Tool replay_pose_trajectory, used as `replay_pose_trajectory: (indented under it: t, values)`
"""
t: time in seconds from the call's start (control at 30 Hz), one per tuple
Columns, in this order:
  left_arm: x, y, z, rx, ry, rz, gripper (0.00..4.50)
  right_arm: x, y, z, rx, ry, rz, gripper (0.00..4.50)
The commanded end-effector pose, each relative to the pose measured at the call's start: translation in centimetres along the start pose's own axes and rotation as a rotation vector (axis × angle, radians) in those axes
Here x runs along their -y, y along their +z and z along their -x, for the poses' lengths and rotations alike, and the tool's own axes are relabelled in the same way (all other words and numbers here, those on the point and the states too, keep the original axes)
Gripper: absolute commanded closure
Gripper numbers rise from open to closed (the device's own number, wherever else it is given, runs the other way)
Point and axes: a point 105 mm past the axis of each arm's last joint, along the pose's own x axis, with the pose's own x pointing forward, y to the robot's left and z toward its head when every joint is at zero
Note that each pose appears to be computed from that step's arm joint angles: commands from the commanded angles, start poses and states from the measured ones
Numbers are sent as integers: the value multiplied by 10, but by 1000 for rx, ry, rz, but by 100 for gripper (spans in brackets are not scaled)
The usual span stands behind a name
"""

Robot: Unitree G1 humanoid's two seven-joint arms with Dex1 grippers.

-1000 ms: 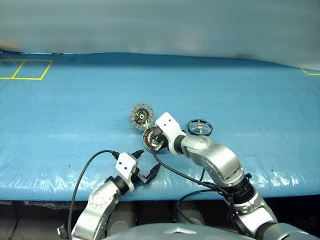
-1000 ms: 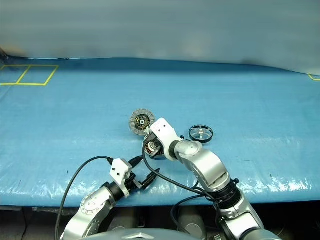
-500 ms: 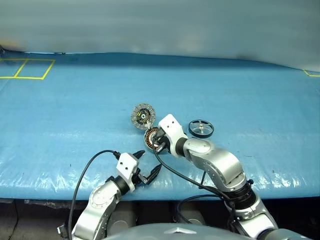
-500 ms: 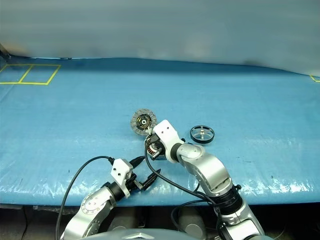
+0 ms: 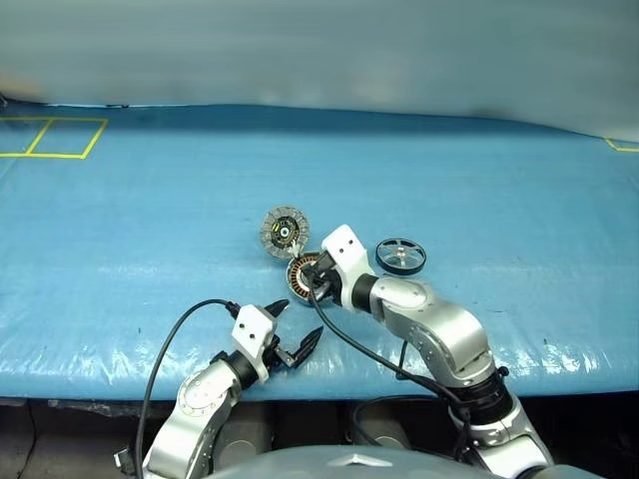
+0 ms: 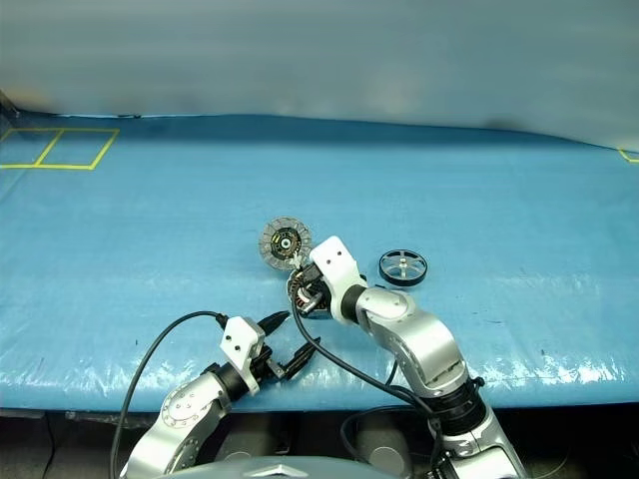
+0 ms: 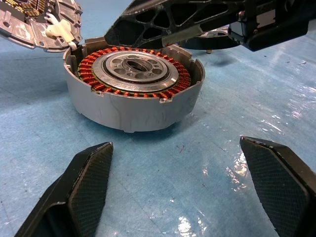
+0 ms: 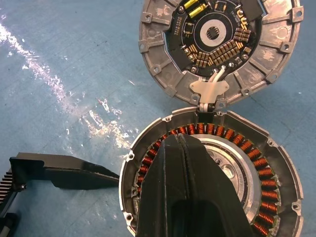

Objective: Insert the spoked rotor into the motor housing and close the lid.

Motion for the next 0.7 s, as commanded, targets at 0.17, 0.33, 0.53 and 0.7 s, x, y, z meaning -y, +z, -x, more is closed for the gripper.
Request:
replay_pose_trajectory:
  t: [0.17, 0.33, 0.53, 0.7]
  values:
    - [2, -1, 1, 6, -9, 4, 0, 9, -9, -2, -12, -48, -21, 447]
    - [2, -1, 1, 5, -11, 3, 0, 9, -12, -2, -39, -52, -32, 447]
    - [2, 0, 1, 9, -8, 4, 0, 16, -33, 4, -167, -75, -14, 447]
    - [4, 1, 0, 12, -11, 9, 0, 19, -39, 4, -196, -98, 2, 447]
